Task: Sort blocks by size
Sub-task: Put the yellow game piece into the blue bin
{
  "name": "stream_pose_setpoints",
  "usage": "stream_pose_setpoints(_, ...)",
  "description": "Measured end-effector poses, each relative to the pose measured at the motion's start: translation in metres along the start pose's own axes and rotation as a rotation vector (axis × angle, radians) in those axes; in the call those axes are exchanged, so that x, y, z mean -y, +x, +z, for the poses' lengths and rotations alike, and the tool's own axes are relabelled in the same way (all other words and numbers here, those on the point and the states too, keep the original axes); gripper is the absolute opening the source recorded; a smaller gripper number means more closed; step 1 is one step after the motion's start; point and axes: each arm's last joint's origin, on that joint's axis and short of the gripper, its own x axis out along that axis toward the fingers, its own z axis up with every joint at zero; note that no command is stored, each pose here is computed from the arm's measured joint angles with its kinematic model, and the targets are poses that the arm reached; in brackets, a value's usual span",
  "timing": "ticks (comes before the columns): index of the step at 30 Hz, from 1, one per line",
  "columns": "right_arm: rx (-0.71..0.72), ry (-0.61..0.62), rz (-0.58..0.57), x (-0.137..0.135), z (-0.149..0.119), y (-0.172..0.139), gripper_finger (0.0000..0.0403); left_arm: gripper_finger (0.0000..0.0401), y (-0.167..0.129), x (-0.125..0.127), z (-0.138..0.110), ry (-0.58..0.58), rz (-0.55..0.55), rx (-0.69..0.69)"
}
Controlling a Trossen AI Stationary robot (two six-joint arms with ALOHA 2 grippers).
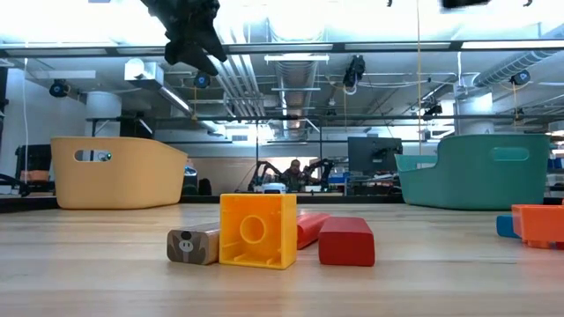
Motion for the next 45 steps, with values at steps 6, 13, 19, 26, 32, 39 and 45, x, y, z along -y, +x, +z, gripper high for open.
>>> stream_pose_setpoints(6,-0.015,0.026,0.131,-0.075,-0.066,0.018,0.0013,0.0251,0.0,0.0,0.002,0.032,-0.004,0.021)
stream_pose_setpoints(13,-0.082,-0.024,0.2,-0.148,-0.107,0.093,0.0012,0.0251,0.0,0.002,0.01,0.059,-0.015,0.099)
stream_pose_setpoints(19,-0.292,-0.13,0.2,-0.182,-0.147,0.171,0.0012,0.0251,-0.001,0.002,0.015,0.105,-0.019,0.155)
stream_pose_setpoints(26,-0.374,-0.165,0.006,-0.168,-0.156,0.223,0.0012,0.0251,-0.001,0.003,0.017,0.106,-0.021,0.174)
stream_pose_setpoints(32,-0.403,-0.202,-0.106,-0.135,-0.161,0.246,0.0012,0.0251,-0.001,0.003,0.017,0.101,-0.022,0.173)
stream_pose_setpoints(39,-0.386,-0.244,-0.092,-0.105,-0.164,0.254,0.0012,0.0251,-0.001,0.003,0.017,0.077,-0.024,0.172)
stream_pose_setpoints(45,-0.364,-0.234,-0.071,-0.096,-0.158,0.252,0.0012,0.0251,-0.001,0.003,0.017,0.068,-0.025,0.172)
